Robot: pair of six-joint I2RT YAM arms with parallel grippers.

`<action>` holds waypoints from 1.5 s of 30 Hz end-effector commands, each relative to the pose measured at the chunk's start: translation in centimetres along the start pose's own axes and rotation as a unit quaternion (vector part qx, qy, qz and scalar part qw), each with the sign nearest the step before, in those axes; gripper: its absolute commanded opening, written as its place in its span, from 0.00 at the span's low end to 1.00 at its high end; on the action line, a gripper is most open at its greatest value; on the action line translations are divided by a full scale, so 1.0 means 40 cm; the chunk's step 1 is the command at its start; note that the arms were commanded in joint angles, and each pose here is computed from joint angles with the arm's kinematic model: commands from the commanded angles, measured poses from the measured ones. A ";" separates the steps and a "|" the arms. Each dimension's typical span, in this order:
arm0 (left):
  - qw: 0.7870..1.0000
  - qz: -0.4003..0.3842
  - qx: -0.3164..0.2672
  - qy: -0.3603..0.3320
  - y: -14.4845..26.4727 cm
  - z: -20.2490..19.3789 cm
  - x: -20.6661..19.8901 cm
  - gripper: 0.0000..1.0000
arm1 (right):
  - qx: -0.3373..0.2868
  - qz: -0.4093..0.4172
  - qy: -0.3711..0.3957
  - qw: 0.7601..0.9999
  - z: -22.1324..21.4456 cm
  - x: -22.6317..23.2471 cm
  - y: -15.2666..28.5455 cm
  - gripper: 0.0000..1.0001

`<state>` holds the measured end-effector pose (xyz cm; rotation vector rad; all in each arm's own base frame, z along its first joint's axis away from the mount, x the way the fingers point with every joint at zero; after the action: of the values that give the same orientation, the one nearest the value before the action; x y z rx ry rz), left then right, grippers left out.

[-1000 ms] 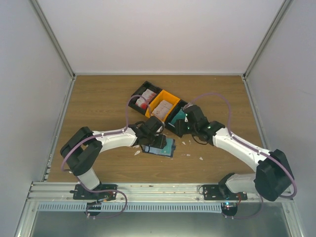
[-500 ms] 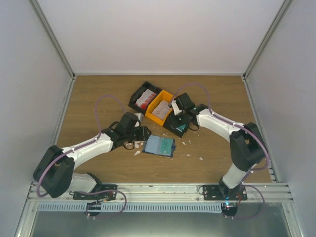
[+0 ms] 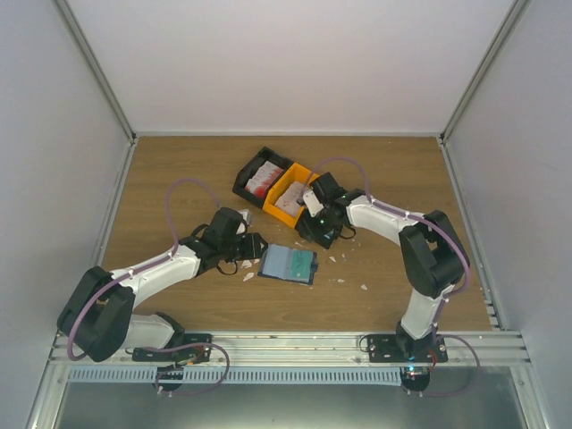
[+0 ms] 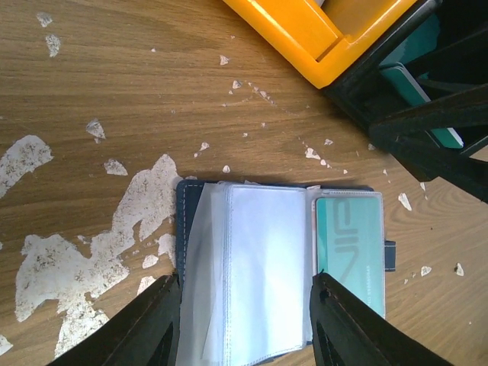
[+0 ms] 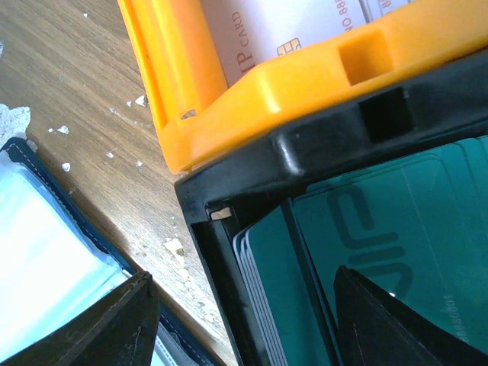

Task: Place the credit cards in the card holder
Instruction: Pick up the credit card from the storage box.

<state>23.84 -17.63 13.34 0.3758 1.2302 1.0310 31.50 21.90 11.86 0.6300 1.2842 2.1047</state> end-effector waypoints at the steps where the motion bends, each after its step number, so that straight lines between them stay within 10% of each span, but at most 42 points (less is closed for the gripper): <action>1: 1.000 -0.021 -0.016 0.000 0.006 0.013 -0.012 0.48 | 0.010 0.024 0.005 1.000 -0.006 0.005 -0.013 0.63; 15: 1.000 -0.027 -0.014 0.008 0.016 0.008 -0.014 0.48 | -0.005 0.046 0.009 0.999 -0.008 0.024 0.019 0.41; 38: 1.000 -0.026 -0.012 0.011 0.018 0.006 -0.013 0.48 | -0.006 0.023 0.000 1.000 -0.015 0.017 0.040 0.37; 45: 1.000 -0.025 -0.012 0.012 0.015 0.005 -0.011 0.48 | 0.008 -0.014 0.015 1.000 0.002 0.008 0.002 0.54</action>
<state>23.58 -17.67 13.81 0.3509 1.2495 1.0142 30.71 21.52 12.80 0.6373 1.2757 2.1265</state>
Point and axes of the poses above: each gripper's point midway between its finger pads, its own y axis back along the fingers, its own x axis along the line the jaws close on, z = x × y, the point moved 7 cm from there along y, back along the fingers, and after that the axes turned 10 degrees about y, right-handed, at the moved point
